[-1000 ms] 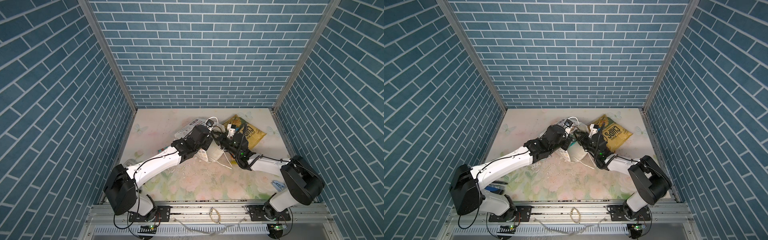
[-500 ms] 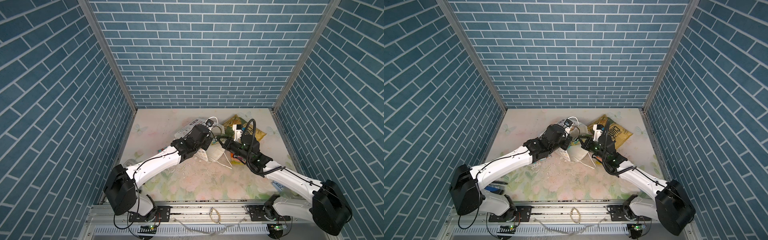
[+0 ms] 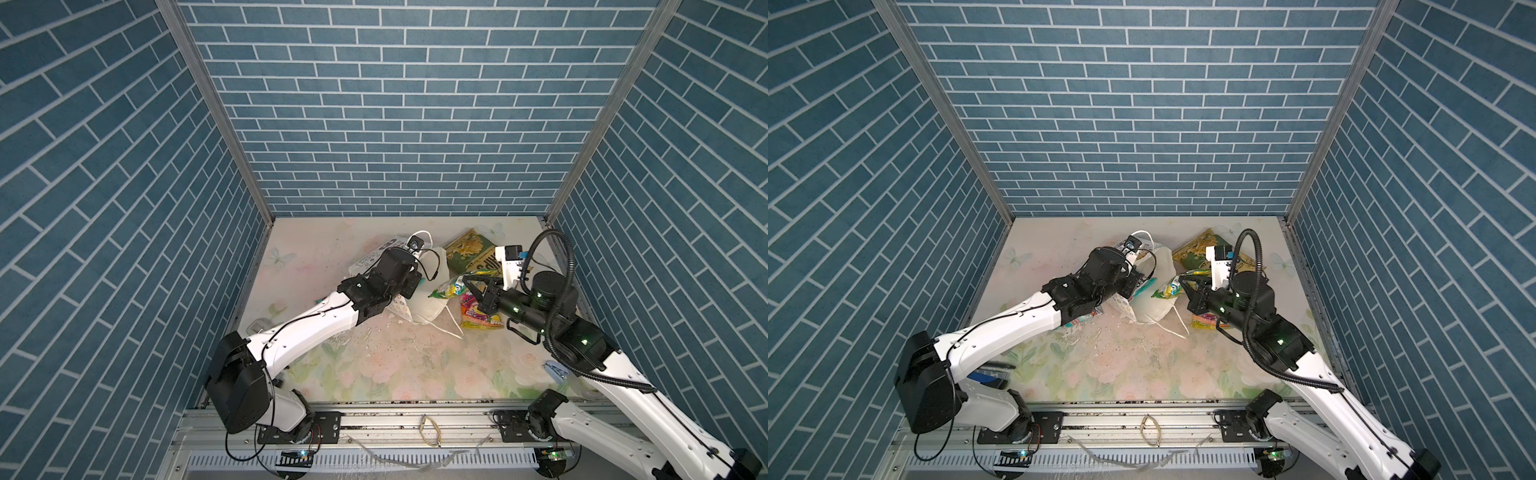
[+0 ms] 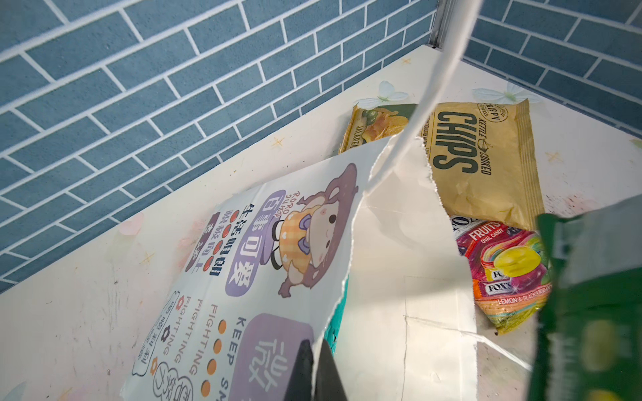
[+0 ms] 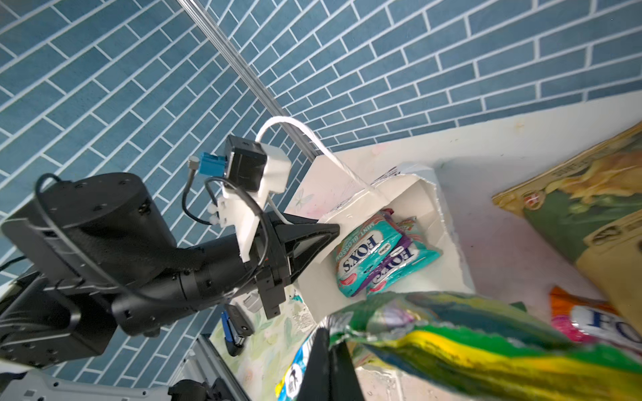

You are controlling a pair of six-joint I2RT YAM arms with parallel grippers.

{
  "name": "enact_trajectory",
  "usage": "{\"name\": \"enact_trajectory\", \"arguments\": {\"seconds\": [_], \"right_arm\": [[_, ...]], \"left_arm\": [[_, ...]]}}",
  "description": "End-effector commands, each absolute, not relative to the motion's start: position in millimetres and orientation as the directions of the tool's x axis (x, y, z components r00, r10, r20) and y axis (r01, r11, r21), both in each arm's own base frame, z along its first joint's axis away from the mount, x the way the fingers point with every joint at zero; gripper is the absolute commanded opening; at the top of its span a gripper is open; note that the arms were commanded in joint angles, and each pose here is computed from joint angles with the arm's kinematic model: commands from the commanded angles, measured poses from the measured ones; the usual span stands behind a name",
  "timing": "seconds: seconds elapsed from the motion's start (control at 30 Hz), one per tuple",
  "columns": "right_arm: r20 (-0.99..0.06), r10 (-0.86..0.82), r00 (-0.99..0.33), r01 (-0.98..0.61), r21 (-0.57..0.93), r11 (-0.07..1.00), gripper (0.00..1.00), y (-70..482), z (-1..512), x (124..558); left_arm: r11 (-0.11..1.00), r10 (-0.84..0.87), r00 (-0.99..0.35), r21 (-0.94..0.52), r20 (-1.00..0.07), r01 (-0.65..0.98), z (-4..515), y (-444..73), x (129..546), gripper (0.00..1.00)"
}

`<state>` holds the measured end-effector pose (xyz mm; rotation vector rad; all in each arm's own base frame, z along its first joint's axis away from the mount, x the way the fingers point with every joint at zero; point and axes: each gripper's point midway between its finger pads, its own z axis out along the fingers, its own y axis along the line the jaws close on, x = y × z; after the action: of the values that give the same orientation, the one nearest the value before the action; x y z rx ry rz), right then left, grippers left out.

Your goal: Take the snacks out of the paper bag

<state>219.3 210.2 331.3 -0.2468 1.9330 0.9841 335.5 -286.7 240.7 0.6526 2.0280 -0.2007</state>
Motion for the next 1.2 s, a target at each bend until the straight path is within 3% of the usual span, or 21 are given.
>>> {"name": "enact_trajectory", "arguments": {"seconds": [0.0, 0.17, 0.4, 0.73, 1.07, 1.17], "right_arm": [[-0.803, 0.054, -0.593, -0.452, 0.387, 0.803, 0.0, 174.0, 304.0, 206.1], [-0.711, -0.002, -0.703, -0.282, 0.276, 0.919, 0.0, 128.2, 276.9, 188.9], [-0.537, -0.061, -0.841, -0.117, 0.071, 0.991, 0.0, 88.0, 237.0, 175.5], [-0.302, -0.109, -0.947, -0.083, -0.095, 0.992, 0.0, 68.6, 206.5, 154.5], [-0.21, -0.078, -0.975, 0.003, -0.361, 0.933, 0.0, 20.7, 214.2, 141.7], [-0.169, -0.092, -0.981, -0.027, -0.352, 0.935, 0.0, 29.6, 202.2, 144.7]], "left_arm": [[0.852, 0.328, -0.376, 0.099, -0.866, 0.515, 260.3, -284.2, 334.4, 0.0], [0.853, 0.326, -0.382, 0.096, -0.865, 0.513, 260.1, -282.7, 333.4, 0.0], [0.85, 0.333, -0.385, 0.097, -0.86, 0.518, 257.6, -282.8, 331.8, 0.0], [0.851, 0.339, -0.38, 0.108, -0.861, 0.514, 259.6, -280.1, 331.2, 0.0], [0.848, 0.34, -0.377, 0.107, -0.862, 0.519, 259.3, -282.0, 331.8, 0.0], [0.847, 0.34, -0.376, 0.107, -0.862, 0.52, 259.1, -281.7, 331.3, 0.0]]}}
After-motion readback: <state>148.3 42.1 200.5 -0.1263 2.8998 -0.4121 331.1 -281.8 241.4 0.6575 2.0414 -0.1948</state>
